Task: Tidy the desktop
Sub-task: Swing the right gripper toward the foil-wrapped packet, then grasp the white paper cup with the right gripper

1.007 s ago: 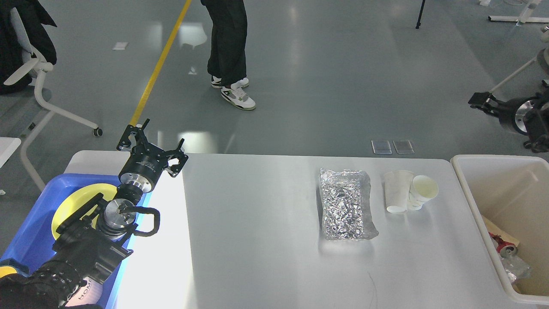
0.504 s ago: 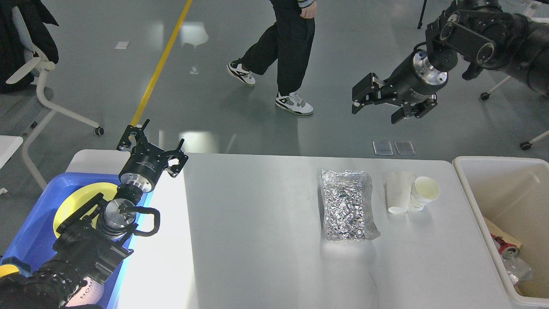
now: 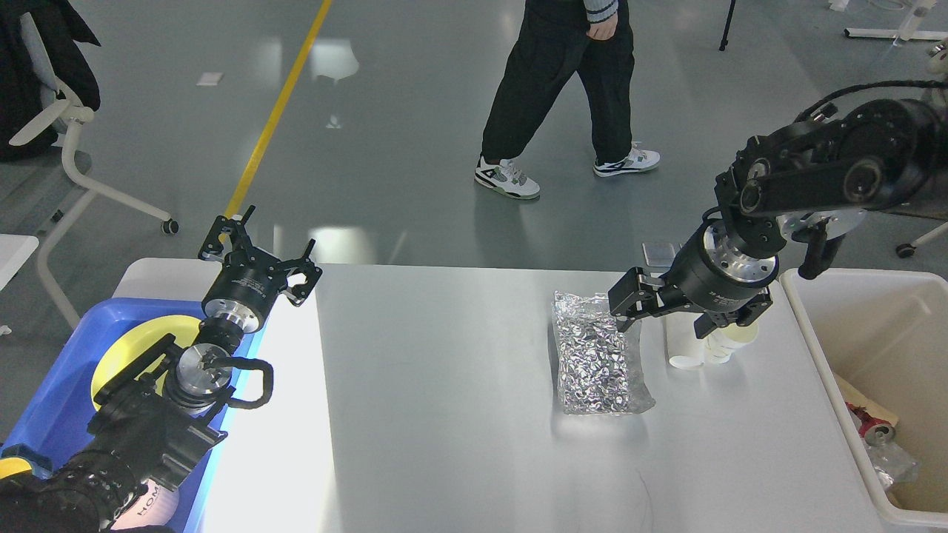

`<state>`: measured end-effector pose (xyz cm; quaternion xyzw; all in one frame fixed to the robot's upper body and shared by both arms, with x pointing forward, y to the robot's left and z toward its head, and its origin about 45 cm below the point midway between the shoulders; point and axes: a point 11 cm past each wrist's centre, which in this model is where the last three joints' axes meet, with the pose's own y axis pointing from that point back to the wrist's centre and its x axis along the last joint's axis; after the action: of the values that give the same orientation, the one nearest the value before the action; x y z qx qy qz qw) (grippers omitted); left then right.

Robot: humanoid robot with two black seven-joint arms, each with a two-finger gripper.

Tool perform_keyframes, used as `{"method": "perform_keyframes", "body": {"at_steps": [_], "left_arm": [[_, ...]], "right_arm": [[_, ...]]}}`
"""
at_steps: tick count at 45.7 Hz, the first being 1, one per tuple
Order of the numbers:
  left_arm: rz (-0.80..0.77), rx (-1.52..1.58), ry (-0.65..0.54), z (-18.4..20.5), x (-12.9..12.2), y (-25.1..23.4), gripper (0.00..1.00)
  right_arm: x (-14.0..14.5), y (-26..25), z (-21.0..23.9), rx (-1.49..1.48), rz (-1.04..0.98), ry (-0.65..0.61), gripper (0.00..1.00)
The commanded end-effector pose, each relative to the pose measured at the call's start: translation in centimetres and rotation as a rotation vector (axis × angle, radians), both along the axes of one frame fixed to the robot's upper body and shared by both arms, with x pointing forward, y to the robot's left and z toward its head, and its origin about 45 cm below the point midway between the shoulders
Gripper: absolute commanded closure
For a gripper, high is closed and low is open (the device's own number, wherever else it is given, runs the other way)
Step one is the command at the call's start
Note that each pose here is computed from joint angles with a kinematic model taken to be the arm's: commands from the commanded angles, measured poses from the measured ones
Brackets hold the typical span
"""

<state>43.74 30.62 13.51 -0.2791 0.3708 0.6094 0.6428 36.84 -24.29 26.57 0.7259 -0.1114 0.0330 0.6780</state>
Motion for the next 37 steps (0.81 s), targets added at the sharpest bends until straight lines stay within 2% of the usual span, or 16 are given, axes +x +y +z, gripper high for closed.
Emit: {"method": "perform_keyframes", "body": {"at_steps": [1, 12, 17, 37], "left_arm": [[-0.002, 0.000, 0.000, 0.0, 0.0, 0.0, 0.02], [0.000, 0.000, -0.001, 0.0, 0.0, 0.0, 0.02], [0.000, 0.000, -0.001, 0.0, 0.0, 0.0, 0.02], [0.000, 0.000, -0.001, 0.0, 0.0, 0.0, 0.02]], "right_arm": [[1.7, -4.3, -3.4, -0.017, -0.158, -0.070, 0.00], [3.2, -13.4, -9.6, -0.095, -0.346, -0.156, 0.00], [2.8, -16.3, -11.4, -0.127, -0.394, -0.177, 0.00], [2.1, -19.4, -15.2, -0.088, -0.588, -0.271, 0.00]]}}
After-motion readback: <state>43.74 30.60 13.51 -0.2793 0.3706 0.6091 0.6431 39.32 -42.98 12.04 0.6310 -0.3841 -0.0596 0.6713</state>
